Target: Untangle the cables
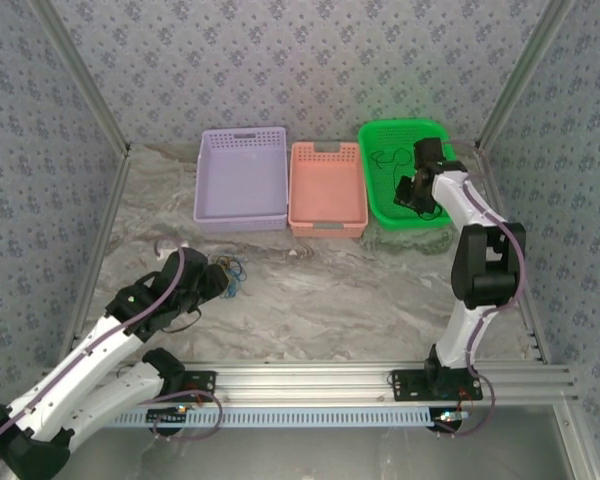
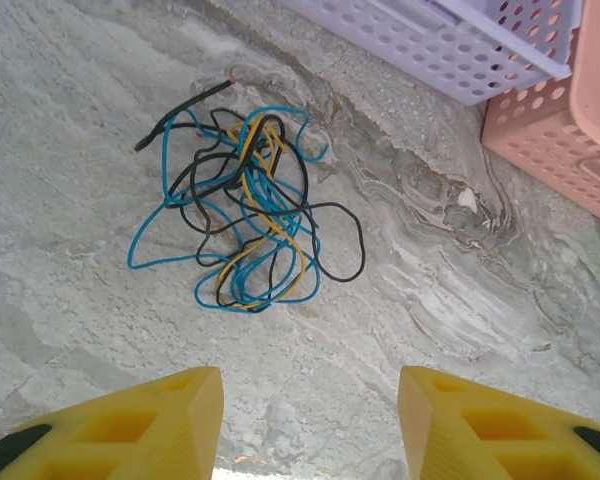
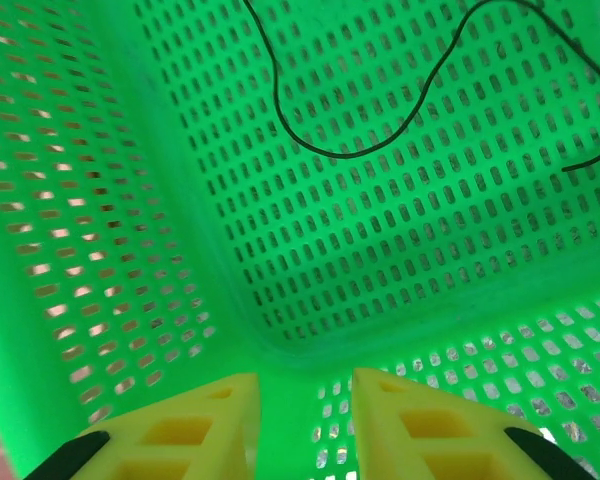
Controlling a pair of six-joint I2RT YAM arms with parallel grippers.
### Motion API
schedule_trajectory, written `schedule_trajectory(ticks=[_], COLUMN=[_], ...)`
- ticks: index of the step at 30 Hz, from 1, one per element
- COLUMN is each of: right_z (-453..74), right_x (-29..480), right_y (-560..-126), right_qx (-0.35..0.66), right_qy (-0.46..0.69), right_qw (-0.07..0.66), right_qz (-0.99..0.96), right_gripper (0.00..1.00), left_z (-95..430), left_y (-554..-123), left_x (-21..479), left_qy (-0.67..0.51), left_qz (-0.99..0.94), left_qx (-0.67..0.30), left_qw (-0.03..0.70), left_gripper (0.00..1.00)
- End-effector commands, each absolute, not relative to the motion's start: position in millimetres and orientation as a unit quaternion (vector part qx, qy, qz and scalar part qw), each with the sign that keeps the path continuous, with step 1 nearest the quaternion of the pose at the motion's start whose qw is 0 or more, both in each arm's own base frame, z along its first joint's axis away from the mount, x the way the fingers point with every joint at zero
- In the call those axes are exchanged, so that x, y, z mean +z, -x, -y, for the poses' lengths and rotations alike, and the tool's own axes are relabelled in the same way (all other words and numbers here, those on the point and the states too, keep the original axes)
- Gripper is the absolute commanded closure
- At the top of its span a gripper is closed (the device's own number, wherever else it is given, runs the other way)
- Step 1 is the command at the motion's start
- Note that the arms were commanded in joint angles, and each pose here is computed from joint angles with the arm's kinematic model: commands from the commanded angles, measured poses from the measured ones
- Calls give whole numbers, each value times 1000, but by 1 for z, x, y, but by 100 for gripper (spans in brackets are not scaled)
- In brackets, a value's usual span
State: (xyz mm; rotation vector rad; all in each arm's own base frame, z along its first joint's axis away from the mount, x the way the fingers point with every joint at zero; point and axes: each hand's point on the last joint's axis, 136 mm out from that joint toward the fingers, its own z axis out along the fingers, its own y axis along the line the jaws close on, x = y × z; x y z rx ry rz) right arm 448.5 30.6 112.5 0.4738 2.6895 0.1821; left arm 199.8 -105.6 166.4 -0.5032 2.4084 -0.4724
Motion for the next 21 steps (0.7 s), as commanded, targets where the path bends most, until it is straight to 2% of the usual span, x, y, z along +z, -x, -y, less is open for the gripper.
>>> schedule_trajectory(ticks=[1,21], right_z=[-25,-82], right_x=[102,89], right_y=[-432,-373], right_qx=[34,50], right_qy=[-159,-112], right_qw=[158,141], right_qz=[-974,-982], right_gripper=[68,69], left_z=[97,96], left_y=[-198,-193], left_x=[179,181], left_qy=[188,194], left_qz=[-909,-902], left_qx=[-172,-192], left_qw=[329,335], left_gripper=[51,52])
